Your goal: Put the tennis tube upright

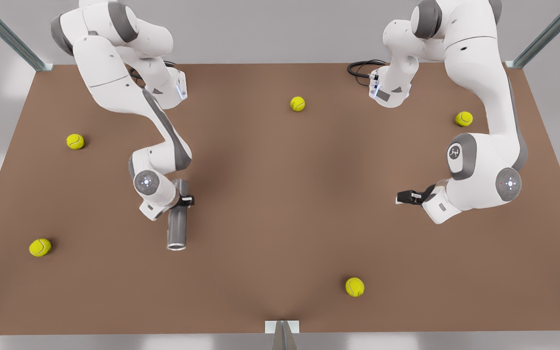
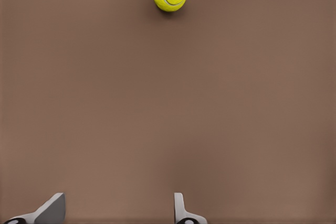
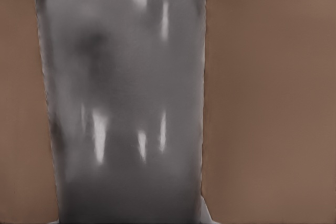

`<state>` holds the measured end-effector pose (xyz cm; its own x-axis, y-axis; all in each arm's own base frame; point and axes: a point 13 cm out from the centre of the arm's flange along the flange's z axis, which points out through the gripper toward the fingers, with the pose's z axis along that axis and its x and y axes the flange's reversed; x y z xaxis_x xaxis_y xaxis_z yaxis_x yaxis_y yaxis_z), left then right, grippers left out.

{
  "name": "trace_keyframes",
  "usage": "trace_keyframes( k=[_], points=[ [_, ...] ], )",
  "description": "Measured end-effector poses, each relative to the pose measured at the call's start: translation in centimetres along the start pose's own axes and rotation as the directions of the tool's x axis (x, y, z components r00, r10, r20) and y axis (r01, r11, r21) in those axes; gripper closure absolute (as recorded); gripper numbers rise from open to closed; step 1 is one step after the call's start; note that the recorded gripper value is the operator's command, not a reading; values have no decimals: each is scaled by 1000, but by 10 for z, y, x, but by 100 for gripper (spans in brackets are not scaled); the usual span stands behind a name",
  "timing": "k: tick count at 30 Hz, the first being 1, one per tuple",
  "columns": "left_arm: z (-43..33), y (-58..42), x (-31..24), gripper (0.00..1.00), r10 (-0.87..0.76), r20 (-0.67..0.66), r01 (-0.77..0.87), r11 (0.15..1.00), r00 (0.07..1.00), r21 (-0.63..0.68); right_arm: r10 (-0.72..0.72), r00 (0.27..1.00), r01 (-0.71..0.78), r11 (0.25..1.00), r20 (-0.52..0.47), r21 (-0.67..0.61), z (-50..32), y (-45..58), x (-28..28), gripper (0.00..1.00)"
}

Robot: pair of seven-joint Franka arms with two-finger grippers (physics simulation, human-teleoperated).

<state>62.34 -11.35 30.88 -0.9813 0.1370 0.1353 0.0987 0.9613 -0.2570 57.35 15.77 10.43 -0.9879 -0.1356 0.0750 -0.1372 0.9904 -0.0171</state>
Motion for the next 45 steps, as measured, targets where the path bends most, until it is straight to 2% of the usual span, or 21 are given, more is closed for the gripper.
trace_keyframes(
  k=[2, 5, 7, 10, 16, 17, 22, 25, 26, 28, 31, 33, 35, 37, 40, 45],
  points=[
    [1, 0, 0, 0, 0, -1, 0, 1000, 1000, -1, -190, 980, 188, 981, 52, 37, -27, 59, -39, 35],
    [1, 1, 0, 0, -2, -2, 2, 1000, 1000, 0, -450, 887, 441, 892, 109, 94, -55, 173, -91, 35],
    [1, 3, 1, 0, -6, -4, 6, 1000, 1000, 0, -595, 796, 582, 803, 109, 132, -62, 240, -88, 35],
    [2, 3, 2, 0, -7, -7, 7, 1000, 1000, 2, -774, 628, 752, 631, 85, 190, -72, 319, -57, 35],
    [11, 0, 1, 0, -14, -20, 14, 1000, 1000, 12, -927, 376, 900, 361, -14, 244, -63, 353, -32, 32],
    [16, -3, -1, 0, -19, -25, 20, 999, 1000, 29, -943, 330, 917, 312, -35, 249, -59, 356, -29, 0],
    [44, -37, -11, 0, -65, -49, 74, 977, 997, 200, -984, 146, 962, 116, -106, 249, -56, 362, -22, 0],
    [60, -64, -17, 0, -78, -70, 96, 950, 994, 298, -990, 88, 968, 59, -109, 242, -69, 360, -25, 0],
    [71, -76, -21, 0, -84, -84, 108, 935, 993, 337, -990, 99, 966, 72, -99, 249, -90, 348, -32, 0],
    [84, -108, -24, 0, -75, -104, 112, 904, 992, 413, -982, 167, 954, 139, -87, 267, -148, 305, -48, 0],
    [94, -165, 2, 0, -57, -127, 112, 866, 990, 488, -933, 349, 908, 315, -84, 277, -222, 216, -60, 0],
    [113, -195, 25, 0, -73, -149, 142, 840, 986, 524, -833, 553, 809, 526, -35, 264, -265, 106, -80, 0],
    [126, -202, 27, 0, -102, -150, 168, 826, 983, 538, -664, 747, 645, 736, 36, 204, -295, -10, -84, 0],
    [148, -194, 24, 0, -162, -171, 232, 793, 972, 563, -502, 862, 491, 862, 69, 126, -304, -77, -69, 0],
    [171, -186, 22, 0, -226, -193, 297, 743, 955, 600, -298, 952, 294, 954, 77, 52, -322, -143, -51, 0],
    [210, -174, 22, 0, -299, -193, 352, 694, 935, 629, -148, 989, 148, 989, 19, 0, -321, -139, -27, 0]
  ],
)
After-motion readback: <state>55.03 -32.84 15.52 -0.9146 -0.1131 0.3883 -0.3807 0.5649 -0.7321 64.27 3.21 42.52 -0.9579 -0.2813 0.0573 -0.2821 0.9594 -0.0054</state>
